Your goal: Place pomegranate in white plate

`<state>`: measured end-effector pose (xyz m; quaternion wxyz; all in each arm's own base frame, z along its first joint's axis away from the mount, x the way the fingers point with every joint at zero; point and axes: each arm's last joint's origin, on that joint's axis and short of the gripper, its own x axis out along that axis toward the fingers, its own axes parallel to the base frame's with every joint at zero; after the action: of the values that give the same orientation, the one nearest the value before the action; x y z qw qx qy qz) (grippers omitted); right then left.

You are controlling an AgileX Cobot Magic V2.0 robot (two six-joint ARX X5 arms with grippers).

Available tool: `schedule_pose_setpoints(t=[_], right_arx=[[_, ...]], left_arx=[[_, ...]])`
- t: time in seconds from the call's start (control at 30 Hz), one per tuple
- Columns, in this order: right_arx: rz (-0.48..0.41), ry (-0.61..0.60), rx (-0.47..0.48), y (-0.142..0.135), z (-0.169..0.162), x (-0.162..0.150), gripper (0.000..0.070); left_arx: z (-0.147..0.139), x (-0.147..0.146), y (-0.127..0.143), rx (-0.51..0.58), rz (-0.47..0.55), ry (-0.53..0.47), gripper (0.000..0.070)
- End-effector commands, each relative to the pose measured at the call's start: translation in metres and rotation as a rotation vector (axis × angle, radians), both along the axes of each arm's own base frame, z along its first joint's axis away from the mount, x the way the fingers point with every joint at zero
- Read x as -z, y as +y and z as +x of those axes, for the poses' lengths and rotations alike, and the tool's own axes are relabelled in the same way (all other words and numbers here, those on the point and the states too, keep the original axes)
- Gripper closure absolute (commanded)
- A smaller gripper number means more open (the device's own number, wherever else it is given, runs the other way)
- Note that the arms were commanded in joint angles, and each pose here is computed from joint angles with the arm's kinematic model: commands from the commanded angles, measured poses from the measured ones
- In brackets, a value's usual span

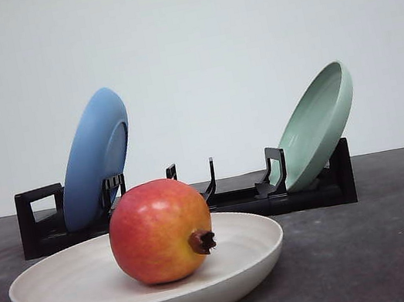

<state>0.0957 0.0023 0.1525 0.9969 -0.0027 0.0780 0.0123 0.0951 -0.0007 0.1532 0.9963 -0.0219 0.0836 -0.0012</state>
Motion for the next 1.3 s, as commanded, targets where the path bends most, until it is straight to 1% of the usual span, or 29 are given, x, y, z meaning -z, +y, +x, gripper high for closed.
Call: schedule_pose_setpoints(t=[0.0,1.27], right_arx=[[0.007,-0.006,0.003,-0.0001,0.0004,0.0006,0.0685],[0.007,-0.006,0.003,-0.0001,0.0004,0.0006,0.0685]], left_arx=[[0.0005,0.0039,0.0001,-0.001,0.007,0.012,0.07],[0.0005,0.0039,0.0002,-0.002,0.007,0.012,0.07]])
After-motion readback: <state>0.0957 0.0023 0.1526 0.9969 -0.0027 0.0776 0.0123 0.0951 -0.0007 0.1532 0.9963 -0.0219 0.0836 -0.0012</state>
